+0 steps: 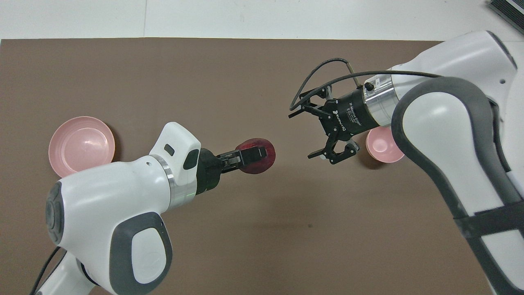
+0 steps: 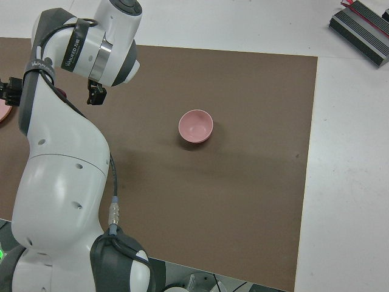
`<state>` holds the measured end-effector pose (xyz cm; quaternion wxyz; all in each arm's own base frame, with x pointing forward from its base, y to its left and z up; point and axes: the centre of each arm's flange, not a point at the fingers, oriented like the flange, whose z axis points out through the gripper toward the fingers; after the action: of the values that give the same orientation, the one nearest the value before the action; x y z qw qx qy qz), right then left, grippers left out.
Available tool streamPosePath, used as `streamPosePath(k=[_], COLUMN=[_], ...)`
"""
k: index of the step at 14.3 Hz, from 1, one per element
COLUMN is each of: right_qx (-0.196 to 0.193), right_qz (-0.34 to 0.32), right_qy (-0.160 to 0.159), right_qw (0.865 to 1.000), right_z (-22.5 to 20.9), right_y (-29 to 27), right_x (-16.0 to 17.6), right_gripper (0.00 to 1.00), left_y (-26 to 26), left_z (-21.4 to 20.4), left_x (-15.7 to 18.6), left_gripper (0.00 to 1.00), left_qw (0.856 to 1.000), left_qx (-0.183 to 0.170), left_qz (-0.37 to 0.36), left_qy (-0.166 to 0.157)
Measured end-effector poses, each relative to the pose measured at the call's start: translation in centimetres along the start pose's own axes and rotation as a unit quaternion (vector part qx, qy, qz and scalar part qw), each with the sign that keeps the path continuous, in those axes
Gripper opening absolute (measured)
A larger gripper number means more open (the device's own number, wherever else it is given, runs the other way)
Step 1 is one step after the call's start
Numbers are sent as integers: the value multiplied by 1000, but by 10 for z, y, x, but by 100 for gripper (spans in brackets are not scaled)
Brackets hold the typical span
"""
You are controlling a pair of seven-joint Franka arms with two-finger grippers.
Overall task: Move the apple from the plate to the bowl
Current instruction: 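Move the open right gripper around the apple held by the left gripper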
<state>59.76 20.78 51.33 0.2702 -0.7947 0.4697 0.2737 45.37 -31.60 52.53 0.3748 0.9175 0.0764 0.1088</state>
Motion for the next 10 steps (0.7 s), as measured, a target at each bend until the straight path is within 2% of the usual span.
streamPosePath(k=[3,7,10], right_qx=[7,6,28], right_qz=[22,33,49], right_qy=[-42,-59,-76], right_qw=[999,998,995], right_z=[8,12,15], right_y=[4,18,25], right_x=[1,-2,-3], right_gripper=[100,100,100], left_y=[0,0,0], left_z=[1,1,1], left_x=[1,1,1], left_gripper=[71,71,71], left_qw=[1000,1000,1000], left_qx=[0,-1,-1], left_qz=[-4,-10,-12], left_qy=[1,2,3])
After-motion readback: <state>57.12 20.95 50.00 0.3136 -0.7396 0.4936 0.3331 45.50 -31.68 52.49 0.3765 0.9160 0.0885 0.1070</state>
